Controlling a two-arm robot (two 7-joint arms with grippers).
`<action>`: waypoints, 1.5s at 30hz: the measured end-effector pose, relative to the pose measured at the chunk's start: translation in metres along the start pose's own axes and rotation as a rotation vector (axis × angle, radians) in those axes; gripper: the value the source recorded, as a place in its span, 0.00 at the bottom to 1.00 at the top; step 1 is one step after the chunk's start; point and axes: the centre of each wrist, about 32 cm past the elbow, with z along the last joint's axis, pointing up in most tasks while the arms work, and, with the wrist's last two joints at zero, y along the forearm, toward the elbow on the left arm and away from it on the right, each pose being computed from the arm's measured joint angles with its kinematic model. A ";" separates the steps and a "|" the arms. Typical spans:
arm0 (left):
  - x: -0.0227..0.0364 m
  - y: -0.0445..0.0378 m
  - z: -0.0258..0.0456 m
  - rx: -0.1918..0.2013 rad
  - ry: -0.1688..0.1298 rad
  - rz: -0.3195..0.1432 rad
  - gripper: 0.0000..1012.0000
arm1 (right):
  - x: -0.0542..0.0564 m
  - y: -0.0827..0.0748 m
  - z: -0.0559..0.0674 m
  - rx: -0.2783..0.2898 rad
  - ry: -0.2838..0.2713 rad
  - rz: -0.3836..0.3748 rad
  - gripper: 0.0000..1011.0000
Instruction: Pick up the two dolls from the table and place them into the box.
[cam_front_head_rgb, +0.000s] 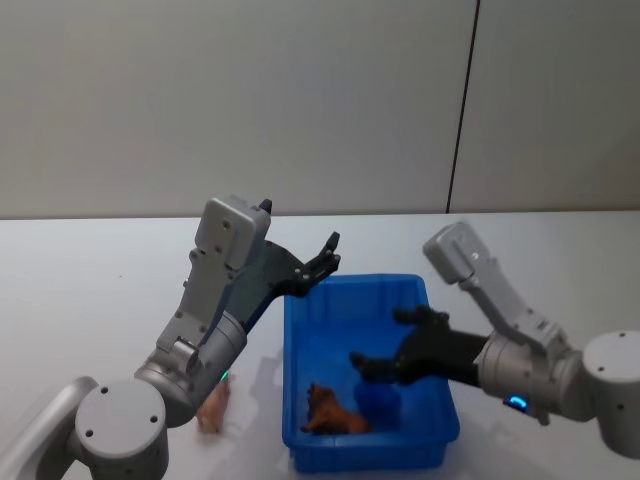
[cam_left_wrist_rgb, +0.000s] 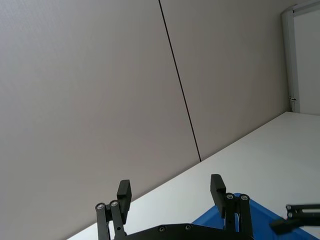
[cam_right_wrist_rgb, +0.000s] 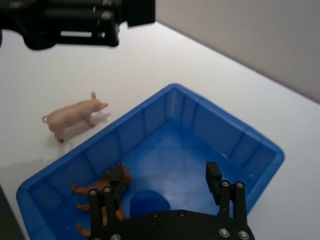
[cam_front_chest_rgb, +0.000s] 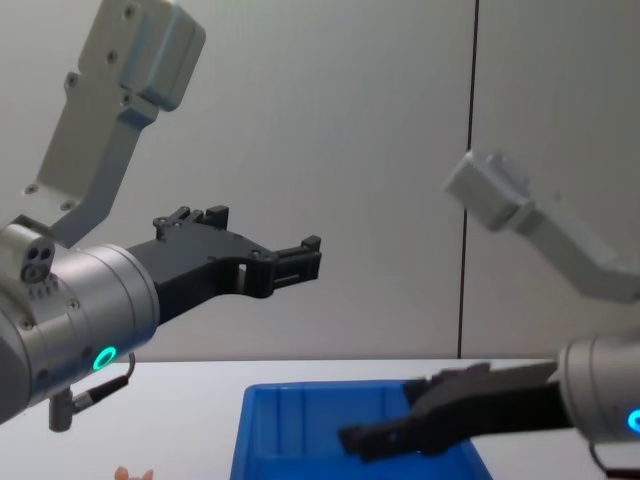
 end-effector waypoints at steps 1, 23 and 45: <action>0.0000 0.0000 0.0000 0.000 0.000 0.000 0.99 | 0.002 -0.003 0.001 0.013 -0.002 -0.009 0.99; 0.0000 0.0000 0.0000 0.000 0.000 0.000 0.99 | 0.033 -0.068 -0.014 0.200 0.112 -0.241 0.99; 0.0207 0.0329 0.0007 0.139 0.078 -0.020 0.99 | 0.050 -0.133 -0.052 0.264 0.390 -0.493 0.99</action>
